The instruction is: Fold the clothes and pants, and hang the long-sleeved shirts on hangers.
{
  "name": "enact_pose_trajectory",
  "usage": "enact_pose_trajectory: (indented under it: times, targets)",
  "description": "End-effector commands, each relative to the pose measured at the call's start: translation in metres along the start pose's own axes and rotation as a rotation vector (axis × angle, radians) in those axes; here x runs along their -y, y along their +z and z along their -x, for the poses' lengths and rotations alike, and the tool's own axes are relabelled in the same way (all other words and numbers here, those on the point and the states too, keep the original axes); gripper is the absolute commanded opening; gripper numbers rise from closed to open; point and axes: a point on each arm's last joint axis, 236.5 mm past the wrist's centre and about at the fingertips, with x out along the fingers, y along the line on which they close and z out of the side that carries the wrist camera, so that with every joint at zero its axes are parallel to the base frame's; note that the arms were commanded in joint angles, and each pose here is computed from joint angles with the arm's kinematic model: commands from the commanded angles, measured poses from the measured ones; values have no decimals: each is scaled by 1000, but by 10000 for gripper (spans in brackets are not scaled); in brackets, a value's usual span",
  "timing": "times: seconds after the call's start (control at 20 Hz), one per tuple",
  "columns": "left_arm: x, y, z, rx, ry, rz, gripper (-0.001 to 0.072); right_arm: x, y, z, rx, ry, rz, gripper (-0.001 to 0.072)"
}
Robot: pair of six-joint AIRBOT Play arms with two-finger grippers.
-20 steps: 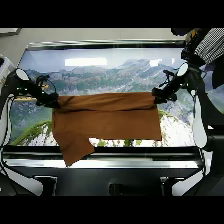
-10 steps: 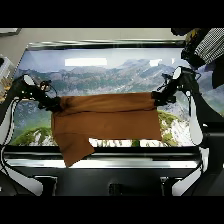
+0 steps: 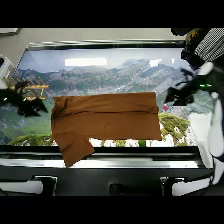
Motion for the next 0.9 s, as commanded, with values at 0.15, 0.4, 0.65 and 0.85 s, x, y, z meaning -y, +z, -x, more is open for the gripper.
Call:
enact_pose_trajectory:
  times: [0.15,0.4,0.65,0.85]
  targets:
    - [2,-123,-32,-7,-188,222,508,18,-53,16,73,151,-131,480]
    - [7,-162,-69,-41,-227,279,508,8,-80,1,48,193,-162,478]
    - [12,-178,-96,-69,-228,286,507,-3,-85,7,70,225,-162,477]
    - [30,-175,-105,-54,-267,277,507,-6,-85,12,82,233,-161,476]
